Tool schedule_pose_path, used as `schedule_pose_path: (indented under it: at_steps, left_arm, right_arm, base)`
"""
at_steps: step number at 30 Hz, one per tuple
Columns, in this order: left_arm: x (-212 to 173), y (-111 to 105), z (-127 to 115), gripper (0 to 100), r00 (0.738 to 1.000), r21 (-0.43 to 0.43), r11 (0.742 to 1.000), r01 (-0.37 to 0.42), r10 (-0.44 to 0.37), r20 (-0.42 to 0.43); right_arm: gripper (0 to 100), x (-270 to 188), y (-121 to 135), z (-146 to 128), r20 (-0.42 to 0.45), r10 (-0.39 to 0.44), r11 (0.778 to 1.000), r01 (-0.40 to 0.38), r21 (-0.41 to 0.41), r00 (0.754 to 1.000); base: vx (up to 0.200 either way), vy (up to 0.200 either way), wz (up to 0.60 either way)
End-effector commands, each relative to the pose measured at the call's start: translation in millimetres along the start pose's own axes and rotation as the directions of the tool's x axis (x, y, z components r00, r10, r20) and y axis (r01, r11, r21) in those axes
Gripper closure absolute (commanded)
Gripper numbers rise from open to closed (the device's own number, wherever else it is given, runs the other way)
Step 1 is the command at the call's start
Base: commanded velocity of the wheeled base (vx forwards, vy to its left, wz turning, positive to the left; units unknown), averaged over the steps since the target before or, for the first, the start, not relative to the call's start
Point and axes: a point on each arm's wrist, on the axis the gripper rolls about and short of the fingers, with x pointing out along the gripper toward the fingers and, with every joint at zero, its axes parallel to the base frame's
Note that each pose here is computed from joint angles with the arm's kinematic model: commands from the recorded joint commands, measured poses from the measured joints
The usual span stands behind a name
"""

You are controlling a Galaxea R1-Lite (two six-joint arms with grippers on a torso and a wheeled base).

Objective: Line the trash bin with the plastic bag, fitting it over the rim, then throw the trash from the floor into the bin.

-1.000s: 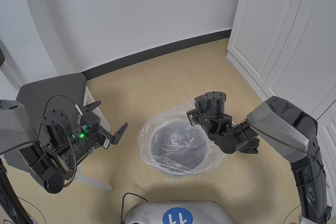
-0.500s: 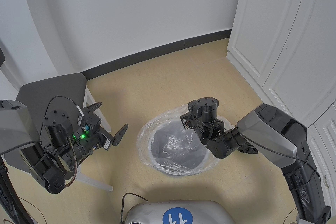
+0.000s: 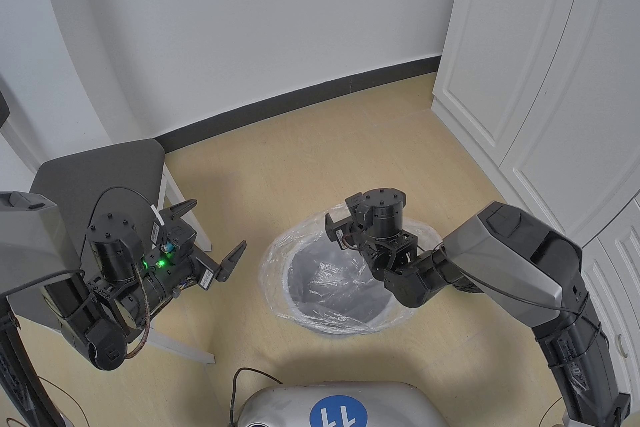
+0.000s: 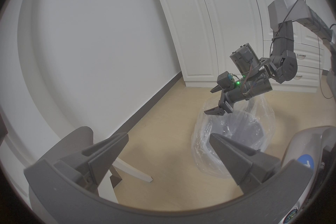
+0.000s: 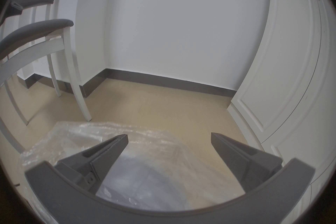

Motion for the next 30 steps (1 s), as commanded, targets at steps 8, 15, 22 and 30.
schedule_pose_path:
  at_steps: [8,15,22,30]
  left_arm:
    - [-3,-3,2,0,1.000,-0.002,1.000,0.015,-0.015,0.006]
    - [-10,-4,9,0,1.000,-0.003,1.000,0.018,-0.018,0.023]
    - [-20,-1,17,0,0.999,-0.009,1.000,0.010,-0.010,0.048]
    - [-28,-1,25,0,0.997,-0.009,1.000,0.012,-0.011,0.071]
  right_arm:
    - [0,-87,-11,54,0.040,0.089,0.996,-0.089,-0.012,0.995]
    - [0,-134,-18,83,0.162,0.105,0.992,-0.116,0.057,0.981]
    - [0,-161,-18,112,0.283,0.119,0.986,-0.148,0.083,0.952]
    - [0,-180,-47,134,0.268,0.058,0.996,-0.074,0.050,0.962]
  base:
    - [0.000,0.000,0.00]
    - [0.000,0.000,0.00]
    - [0.000,0.000,0.00]
    - [0.000,0.000,0.00]
